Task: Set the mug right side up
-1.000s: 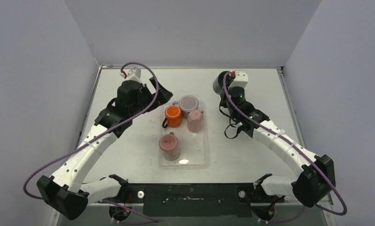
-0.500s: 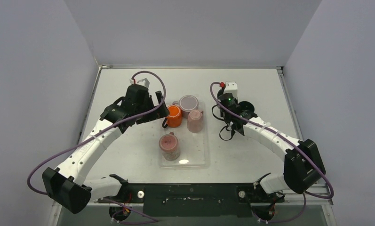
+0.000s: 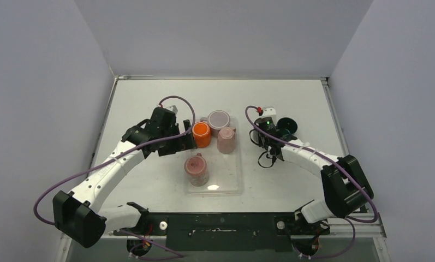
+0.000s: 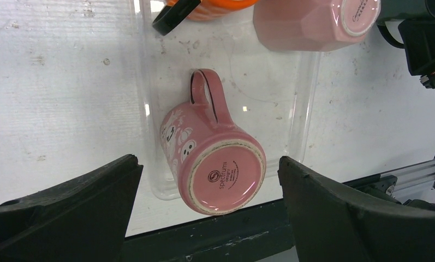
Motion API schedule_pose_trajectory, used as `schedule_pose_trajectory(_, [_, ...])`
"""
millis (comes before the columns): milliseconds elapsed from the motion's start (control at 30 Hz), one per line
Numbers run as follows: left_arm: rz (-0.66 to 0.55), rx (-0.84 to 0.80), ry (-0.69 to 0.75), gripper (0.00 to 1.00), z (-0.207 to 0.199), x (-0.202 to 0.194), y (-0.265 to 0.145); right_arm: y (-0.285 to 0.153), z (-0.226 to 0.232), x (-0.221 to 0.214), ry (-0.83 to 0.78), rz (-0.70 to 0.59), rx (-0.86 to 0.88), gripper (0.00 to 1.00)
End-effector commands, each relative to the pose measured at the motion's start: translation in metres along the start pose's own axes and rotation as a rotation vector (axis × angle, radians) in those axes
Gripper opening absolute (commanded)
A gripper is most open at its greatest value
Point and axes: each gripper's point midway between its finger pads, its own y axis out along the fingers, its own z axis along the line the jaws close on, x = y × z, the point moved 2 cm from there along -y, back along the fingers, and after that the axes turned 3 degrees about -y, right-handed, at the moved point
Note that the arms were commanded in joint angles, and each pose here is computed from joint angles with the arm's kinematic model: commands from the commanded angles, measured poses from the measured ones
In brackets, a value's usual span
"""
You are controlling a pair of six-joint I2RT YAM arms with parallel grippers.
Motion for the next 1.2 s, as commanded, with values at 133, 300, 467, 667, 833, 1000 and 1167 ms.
schedule_pose_trajectory(133, [0.019, -0.05, -0.004, 0.98, -0.004, -0.006, -0.001, 0.01, 0.013, 0.029, 0.039, -0.067, 0.027, 0.19])
schedule_pose_trajectory(300, [0.028, -0.029, 0.028, 0.98, 0.003, -0.011, -0.006, 0.004, 0.012, 0.032, 0.03, -0.048, 0.022, 0.65])
schedule_pose_trajectory(467, [0.068, -0.023, 0.038, 0.99, 0.007, -0.022, -0.006, -0.014, 0.007, 0.052, 0.054, -0.078, 0.024, 0.82])
schedule_pose_trajectory(667, [0.135, -0.07, 0.04, 0.86, 0.002, -0.042, 0.0, -0.047, 0.01, 0.079, 0.095, -0.124, 0.112, 0.87])
schedule_pose_trajectory(833, [0.208, -0.139, 0.041, 0.65, -0.016, -0.061, 0.006, -0.066, 0.016, 0.076, 0.122, -0.114, 0.183, 0.86])
schedule_pose_trajectory(1000, [0.27, -0.263, -0.012, 0.52, -0.047, -0.073, 0.011, -0.078, 0.013, 0.064, 0.153, -0.108, 0.2, 0.86])
schedule_pose_trajectory(1167, [0.27, -0.36, -0.073, 0.51, -0.074, -0.076, 0.019, -0.087, 0.009, 0.058, 0.167, -0.108, 0.205, 0.86])
